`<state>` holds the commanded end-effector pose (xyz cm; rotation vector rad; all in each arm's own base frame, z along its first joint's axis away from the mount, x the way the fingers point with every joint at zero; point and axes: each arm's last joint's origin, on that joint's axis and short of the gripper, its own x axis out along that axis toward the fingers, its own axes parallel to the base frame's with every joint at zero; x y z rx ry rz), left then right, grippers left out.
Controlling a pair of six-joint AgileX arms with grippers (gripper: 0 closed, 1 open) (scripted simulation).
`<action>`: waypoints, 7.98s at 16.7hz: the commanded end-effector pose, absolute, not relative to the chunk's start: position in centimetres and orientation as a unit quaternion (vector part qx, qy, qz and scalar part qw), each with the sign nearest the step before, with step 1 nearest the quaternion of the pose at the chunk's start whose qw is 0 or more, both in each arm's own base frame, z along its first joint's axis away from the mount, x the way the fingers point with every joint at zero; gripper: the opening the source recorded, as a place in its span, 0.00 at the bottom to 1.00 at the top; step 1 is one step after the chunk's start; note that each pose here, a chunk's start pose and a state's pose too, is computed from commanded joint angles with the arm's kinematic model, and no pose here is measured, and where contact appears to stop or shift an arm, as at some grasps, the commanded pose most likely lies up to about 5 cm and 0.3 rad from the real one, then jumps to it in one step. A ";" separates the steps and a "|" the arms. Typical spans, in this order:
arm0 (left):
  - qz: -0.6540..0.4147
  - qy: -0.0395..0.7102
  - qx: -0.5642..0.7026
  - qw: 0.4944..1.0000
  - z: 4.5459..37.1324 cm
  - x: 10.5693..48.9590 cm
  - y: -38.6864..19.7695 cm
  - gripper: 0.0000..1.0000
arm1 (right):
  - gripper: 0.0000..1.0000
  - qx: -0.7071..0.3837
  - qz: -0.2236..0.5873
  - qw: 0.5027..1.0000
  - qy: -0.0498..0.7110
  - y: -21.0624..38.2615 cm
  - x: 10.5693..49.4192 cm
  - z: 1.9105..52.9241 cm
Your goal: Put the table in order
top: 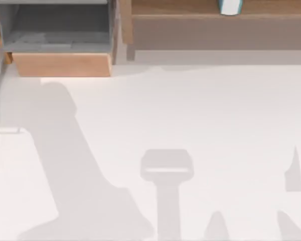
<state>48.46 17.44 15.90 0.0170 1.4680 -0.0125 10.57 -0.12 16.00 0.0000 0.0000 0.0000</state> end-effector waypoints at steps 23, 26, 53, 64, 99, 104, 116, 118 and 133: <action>-0.007 0.669 0.009 0.743 13.0 48.8 17.3 0.85 | 1.00 0.000 0.000 1.000 0.000 -0.1 10.6 16.0; -0.007 0.669 0.009 0.743 13.0 48.8 17.3 0.62 | 1.00 0.000 0.000 1.000 0.000 -0.1 10.6 16.0; -0.002 0.583 0.086 0.808 24.5 45.1 17.3 0.00 | 1.00 0.000 0.000 1.000 0.000 -0.1 10.6 16.0; 0.059 0.538 0.129 0.831 31.7 30.3 20.2 0.00 | 1.00 0.000 0.000 1.000 0.000 -0.1 10.6 16.0; -0.051 0.602 0.077 0.793 15.6 20.1 12.7 0.00 | 1.00 0.000 0.000 1.000 0.000 -0.1 10.6 16.0; -0.025 0.624 0.054 0.779 15.4 19.5 13.3 0.00 | 1.00 0.000 0.000 1.000 0.000 -0.1 10.6 16.0; 0.003 0.670 -0.003 0.743 13.4 17.9 14.0 0.08 | 1.00 0.000 0.000 1.000 0.000 -0.1 10.6 16.0; 0.003 0.670 -0.003 0.743 13.4 17.9 14.0 0.23 | 1.00 0.000 0.000 1.000 0.000 -0.1 10.6 16.0; 0.003 0.670 -0.003 0.743 13.4 17.9 14.0 1.00 | 1.00 0.000 0.000 1.000 0.000 -0.1 10.6 16.0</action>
